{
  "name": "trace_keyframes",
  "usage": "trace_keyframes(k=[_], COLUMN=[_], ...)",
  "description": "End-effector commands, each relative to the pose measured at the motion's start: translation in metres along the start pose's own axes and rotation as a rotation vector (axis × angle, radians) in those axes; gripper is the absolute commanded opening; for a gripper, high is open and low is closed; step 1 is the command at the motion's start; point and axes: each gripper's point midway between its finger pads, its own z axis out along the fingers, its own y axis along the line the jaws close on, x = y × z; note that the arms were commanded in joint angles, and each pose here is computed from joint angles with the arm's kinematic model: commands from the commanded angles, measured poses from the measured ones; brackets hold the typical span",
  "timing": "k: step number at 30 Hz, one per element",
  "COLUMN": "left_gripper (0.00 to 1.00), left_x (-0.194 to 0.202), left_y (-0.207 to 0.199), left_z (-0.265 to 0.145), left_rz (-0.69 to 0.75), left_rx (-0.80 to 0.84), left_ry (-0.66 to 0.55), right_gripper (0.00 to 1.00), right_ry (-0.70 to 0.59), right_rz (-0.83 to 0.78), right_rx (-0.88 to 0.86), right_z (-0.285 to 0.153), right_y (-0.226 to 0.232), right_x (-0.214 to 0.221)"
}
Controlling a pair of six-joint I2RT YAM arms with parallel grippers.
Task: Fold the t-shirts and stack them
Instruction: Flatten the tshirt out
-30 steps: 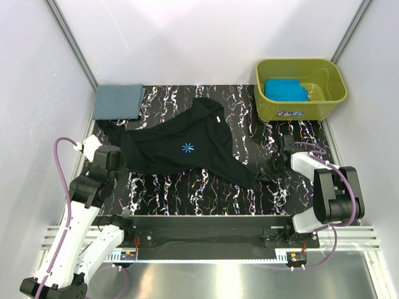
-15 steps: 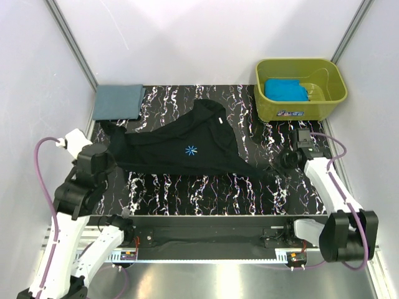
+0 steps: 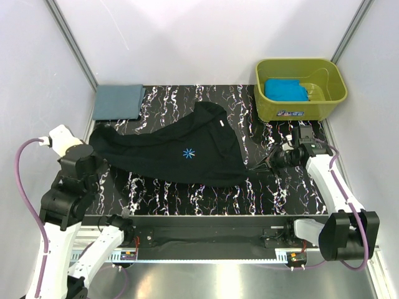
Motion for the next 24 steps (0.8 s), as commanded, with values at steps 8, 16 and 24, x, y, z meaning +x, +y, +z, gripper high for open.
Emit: trace_keyframes(k=[8,16,24], left_gripper=[0.00,0.00,0.00], left_x=[-0.013,0.006,0.031], left_y=[0.005,-0.003,-0.008], left_z=[-0.010,-0.003,0.005], left_rz=[-0.030,-0.024,-0.008], left_rx=[0.031,0.056,0.056], left_ry=[-0.066,-0.007,0.081], right_gripper=[0.24,0.50,0.36], right_ry=[0.262,0.005,0.093], right_rz=[0.090,-0.383,-0.480], right_rx=[-0.059,0.330,0.328], right_z=[-0.002,0.014,0.101], right_y=[-0.017,-0.014,0.006], right_x=[0.057,-0.036,-0.055])
